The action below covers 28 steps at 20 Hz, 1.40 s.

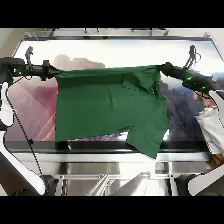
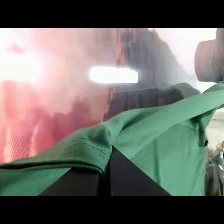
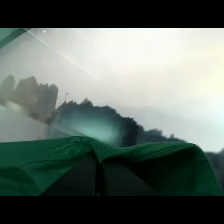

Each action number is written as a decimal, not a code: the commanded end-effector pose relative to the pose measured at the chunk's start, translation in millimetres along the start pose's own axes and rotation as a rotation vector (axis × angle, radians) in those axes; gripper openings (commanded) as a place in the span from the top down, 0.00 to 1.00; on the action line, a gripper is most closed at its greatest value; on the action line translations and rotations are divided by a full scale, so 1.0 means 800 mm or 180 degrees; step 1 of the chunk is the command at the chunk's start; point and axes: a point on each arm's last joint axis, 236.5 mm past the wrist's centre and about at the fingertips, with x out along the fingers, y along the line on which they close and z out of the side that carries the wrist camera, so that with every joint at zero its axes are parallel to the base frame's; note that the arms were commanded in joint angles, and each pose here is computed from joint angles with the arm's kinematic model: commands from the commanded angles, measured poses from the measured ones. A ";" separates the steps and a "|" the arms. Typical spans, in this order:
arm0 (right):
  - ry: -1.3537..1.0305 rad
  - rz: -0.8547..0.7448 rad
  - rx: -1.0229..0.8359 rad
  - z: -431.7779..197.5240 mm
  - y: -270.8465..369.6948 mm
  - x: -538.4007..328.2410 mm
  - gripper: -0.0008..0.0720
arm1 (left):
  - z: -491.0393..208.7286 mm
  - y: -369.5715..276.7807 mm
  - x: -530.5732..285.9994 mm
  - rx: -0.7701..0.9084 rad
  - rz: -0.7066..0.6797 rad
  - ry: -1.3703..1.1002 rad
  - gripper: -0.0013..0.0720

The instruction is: Fold the shirts.

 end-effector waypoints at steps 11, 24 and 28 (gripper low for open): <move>0.1639 0.0216 0.0242 -0.133 -0.034 -0.092 0.96 | -0.163 0.001 0.014 -0.0655 -0.0420 0.1451 0.96; 0.1913 -0.0088 0.0423 -0.156 -0.053 -0.109 0.53 | -0.209 0.038 0.004 -0.0918 0.0073 0.1900 0.34; 0.1826 -0.0131 0.0449 -0.117 -0.028 -0.146 0.53 | -0.186 0.013 -0.028 -0.0977 0.0143 0.1926 0.01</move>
